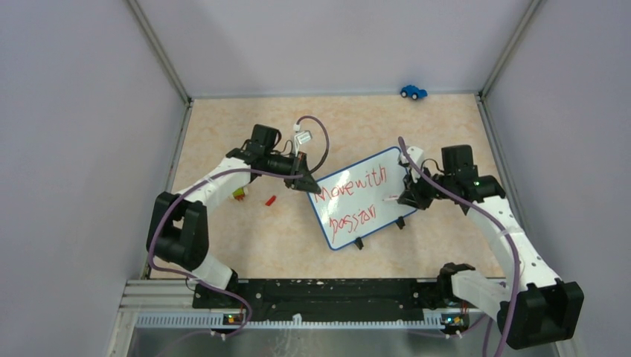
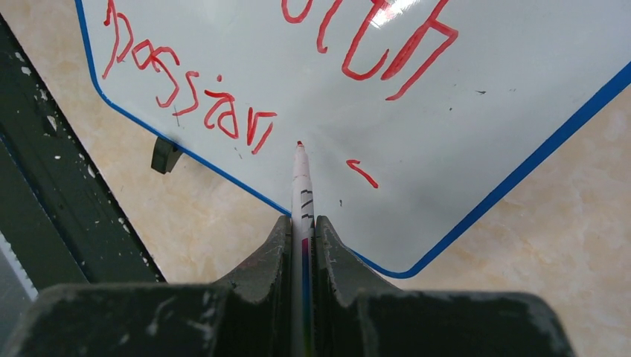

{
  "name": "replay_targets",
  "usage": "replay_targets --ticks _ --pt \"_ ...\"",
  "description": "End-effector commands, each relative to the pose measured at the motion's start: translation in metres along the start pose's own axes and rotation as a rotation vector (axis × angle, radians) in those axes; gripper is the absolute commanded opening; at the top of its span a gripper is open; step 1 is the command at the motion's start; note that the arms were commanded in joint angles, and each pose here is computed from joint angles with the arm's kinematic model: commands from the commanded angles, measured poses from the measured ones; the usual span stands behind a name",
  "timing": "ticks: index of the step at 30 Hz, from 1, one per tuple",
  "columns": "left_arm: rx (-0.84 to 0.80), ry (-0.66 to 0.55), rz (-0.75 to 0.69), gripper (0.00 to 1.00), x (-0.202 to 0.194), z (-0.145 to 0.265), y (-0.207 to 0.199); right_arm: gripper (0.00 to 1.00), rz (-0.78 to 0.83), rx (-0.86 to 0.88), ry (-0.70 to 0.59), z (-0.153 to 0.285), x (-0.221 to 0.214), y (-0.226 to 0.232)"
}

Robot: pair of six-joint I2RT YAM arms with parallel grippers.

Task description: Write a sentence on the whiteboard

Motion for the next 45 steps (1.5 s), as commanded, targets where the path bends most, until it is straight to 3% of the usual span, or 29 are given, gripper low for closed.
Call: replay_targets --ticks 1,10,26,34,45 --pt "0.080 -0.037 -0.013 0.00 0.009 0.001 0.013 0.00 0.068 -0.004 -0.037 0.005 0.005 0.001" --pt "0.090 -0.036 0.000 0.00 0.011 -0.001 0.017 0.00 0.129 -0.025 0.052 -0.007 -0.007 0.009" --pt "0.087 -0.031 0.007 0.00 0.011 -0.002 0.019 0.00 0.139 -0.040 0.022 -0.015 0.005 0.008" --pt "0.088 -0.030 0.006 0.00 0.011 -0.002 0.019 0.00 0.136 -0.094 0.076 -0.016 -0.002 0.003" --pt "0.088 -0.030 0.009 0.00 0.011 -0.002 0.019 0.00 0.192 0.015 0.153 -0.023 -0.014 0.018"
Point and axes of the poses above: each gripper's point midway between its finger pads, its own z axis back along the fingers, its own y axis along the line the jaws close on, x = y × z, the point moved 8 cm from there along z, back along the fingers, and after that the axes turned 11 degrees about z, right-handed, at the moved point
